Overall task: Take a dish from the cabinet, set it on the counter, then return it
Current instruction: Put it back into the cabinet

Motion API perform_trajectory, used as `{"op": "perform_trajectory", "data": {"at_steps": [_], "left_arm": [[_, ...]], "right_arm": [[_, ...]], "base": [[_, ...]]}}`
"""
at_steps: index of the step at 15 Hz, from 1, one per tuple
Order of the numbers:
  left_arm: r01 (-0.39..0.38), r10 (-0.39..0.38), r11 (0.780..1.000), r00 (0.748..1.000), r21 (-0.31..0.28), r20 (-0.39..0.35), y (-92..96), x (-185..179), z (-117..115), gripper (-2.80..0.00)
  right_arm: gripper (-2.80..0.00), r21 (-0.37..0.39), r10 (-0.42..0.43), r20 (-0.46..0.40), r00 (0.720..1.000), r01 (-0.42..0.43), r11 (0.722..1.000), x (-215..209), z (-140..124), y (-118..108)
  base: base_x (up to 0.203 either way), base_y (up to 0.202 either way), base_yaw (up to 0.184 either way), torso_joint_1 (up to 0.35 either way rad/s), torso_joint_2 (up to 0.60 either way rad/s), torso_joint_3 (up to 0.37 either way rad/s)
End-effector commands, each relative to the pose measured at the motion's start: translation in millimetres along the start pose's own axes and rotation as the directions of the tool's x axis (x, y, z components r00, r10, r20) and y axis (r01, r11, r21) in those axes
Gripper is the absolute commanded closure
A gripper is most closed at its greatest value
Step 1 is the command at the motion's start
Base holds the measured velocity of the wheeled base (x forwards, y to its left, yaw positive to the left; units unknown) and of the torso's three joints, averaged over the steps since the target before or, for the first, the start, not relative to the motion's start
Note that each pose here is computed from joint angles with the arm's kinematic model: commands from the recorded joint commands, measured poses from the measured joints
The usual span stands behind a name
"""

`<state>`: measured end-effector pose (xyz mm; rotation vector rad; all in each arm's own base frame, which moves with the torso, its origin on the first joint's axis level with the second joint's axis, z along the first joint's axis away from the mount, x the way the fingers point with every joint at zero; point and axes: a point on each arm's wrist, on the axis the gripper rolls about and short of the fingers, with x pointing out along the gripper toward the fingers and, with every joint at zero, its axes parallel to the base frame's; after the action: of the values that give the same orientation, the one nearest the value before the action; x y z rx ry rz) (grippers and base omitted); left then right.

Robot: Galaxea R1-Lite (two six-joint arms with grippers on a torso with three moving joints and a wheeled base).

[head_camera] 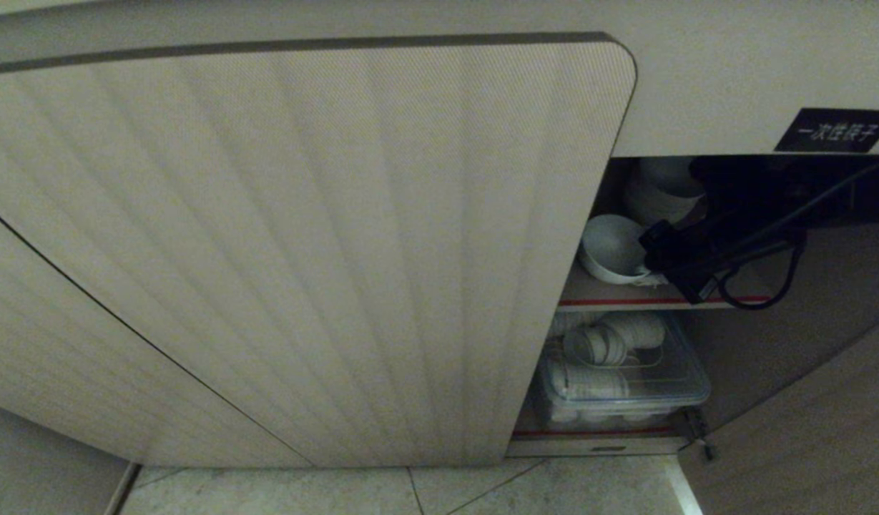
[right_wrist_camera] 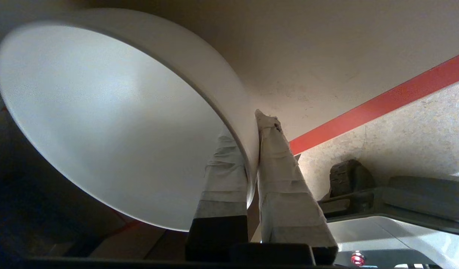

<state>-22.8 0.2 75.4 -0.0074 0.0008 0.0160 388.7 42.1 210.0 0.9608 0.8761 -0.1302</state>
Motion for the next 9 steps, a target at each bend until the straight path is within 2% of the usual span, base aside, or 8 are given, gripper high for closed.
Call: {"op": "perform_trajectory", "data": {"at_steps": [1, 2, 9], "left_arm": [[-0.001, 0.001, 1.0, 1.0, 0.0, 0.001, 0.0, 0.0, 0.0, 0.0], [-0.001, 0.001, 1.0, 1.0, 0.0, 0.001, 0.0, 0.0, 0.0, 0.0], [-0.001, 0.001, 1.0, 1.0, 0.0, 0.001, 0.0, 0.0, 0.0, 0.0]], "right_arm": [[0.0, 0.007, -0.006, -0.006, 1.0, 0.006, 1.0, 2.6, -0.2, -0.9], [-2.8, 0.007, -0.004, -0.006, 1.0, 0.004, 1.0, 2.4, -0.1, -0.6], [-2.8, 0.0, 0.01, 0.033, 0.999, -0.01, 1.0, 1.2, 2.3, 2.4]], "base": [[0.0, 0.0, 0.0, 0.0, 0.0, 0.0], [0.0, 0.0, 0.0, 0.0, 0.0, 0.0], [0.0, 0.0, 0.0, 0.0, 0.0, 0.0]]}}
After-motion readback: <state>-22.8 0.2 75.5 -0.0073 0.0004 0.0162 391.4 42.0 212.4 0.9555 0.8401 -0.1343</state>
